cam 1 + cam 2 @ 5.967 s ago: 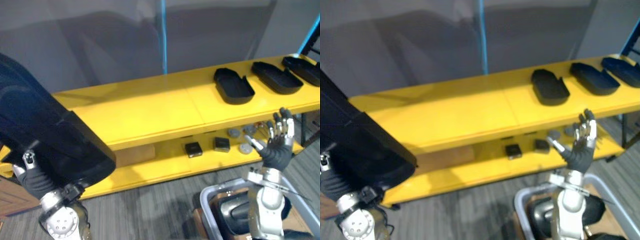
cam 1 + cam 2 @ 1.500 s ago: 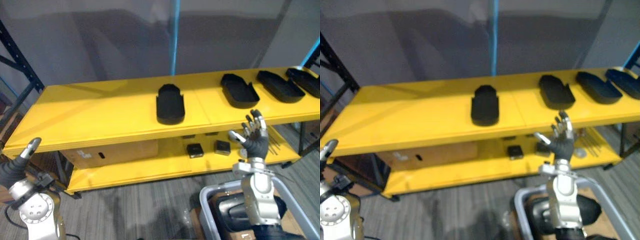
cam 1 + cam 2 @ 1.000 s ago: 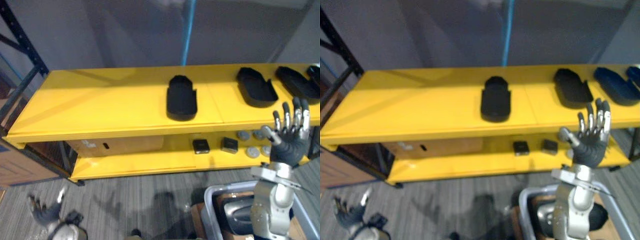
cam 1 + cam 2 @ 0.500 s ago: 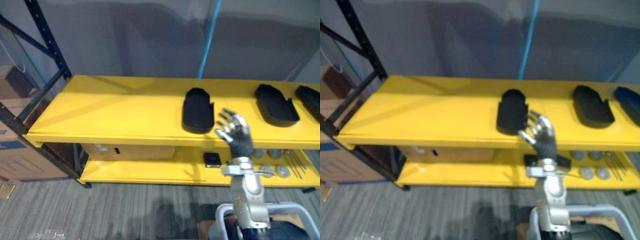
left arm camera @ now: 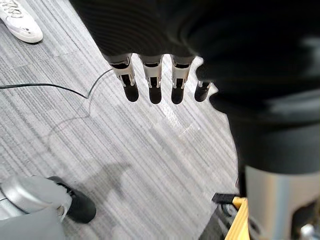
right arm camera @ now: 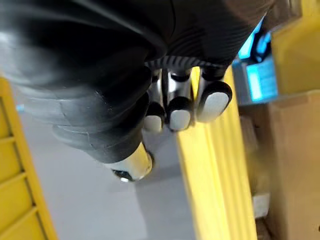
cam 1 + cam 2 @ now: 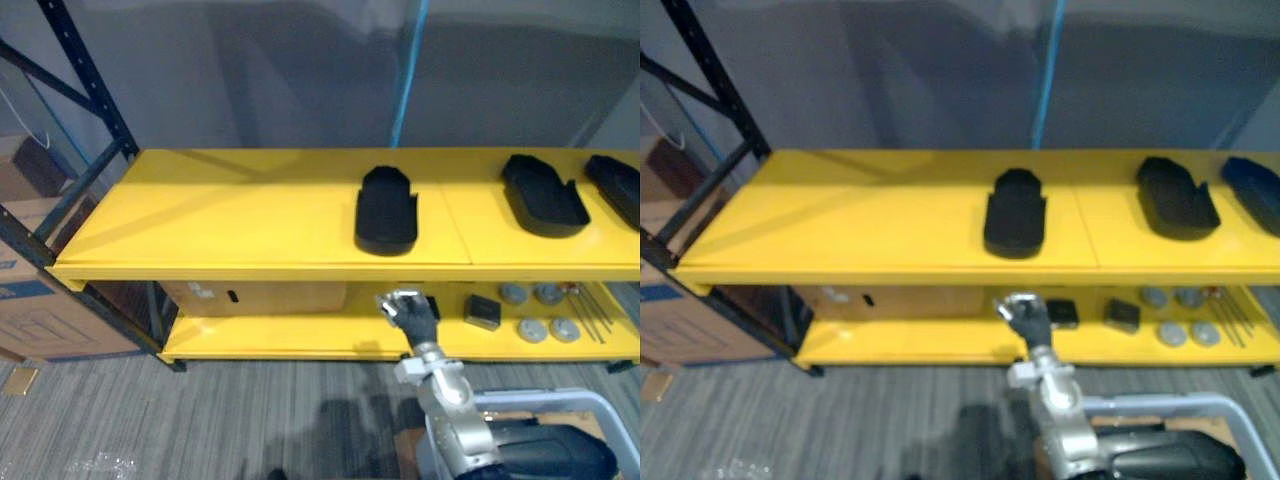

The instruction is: Walk over and take plastic housings, then place them on the shelf

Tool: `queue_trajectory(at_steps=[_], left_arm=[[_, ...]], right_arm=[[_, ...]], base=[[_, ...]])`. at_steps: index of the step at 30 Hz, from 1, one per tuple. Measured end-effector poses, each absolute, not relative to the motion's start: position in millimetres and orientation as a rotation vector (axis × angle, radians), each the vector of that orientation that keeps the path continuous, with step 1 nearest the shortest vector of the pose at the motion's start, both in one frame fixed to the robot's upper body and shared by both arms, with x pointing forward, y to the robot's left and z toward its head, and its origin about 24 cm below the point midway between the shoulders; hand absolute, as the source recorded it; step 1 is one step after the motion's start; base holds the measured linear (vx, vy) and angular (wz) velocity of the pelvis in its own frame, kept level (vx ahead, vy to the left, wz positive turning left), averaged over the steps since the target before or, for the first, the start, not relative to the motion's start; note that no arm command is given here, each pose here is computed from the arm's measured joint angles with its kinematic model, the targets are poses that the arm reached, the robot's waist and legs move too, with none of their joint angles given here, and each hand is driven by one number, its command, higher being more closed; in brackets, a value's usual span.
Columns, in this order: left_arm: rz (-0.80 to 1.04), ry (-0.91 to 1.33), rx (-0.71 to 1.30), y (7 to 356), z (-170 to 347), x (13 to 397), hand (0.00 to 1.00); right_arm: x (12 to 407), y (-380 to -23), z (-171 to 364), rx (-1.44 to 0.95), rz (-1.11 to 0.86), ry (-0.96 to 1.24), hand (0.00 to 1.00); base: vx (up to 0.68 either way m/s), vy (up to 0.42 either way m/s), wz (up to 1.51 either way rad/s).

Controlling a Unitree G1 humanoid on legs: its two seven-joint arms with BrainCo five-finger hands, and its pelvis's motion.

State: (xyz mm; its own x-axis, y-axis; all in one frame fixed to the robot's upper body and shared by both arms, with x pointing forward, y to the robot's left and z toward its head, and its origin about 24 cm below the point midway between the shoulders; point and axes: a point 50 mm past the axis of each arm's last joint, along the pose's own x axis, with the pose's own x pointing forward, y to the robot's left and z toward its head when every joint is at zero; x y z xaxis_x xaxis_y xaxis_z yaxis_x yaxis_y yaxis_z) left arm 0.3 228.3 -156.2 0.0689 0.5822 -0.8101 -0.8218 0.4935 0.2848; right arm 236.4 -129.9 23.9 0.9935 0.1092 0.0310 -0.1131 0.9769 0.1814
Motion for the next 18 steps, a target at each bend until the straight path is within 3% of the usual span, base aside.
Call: queue_trajectory(at_steps=[18], left_arm=[[0.980, 1.028, -0.243, 227.1, -156.1, 23.8, 0.00]], right_arm=[[264.7, -114.9, 49.8, 0.139, 0.089, -0.121, 1.00]], base=[[0.03, -0.003, 0.02]])
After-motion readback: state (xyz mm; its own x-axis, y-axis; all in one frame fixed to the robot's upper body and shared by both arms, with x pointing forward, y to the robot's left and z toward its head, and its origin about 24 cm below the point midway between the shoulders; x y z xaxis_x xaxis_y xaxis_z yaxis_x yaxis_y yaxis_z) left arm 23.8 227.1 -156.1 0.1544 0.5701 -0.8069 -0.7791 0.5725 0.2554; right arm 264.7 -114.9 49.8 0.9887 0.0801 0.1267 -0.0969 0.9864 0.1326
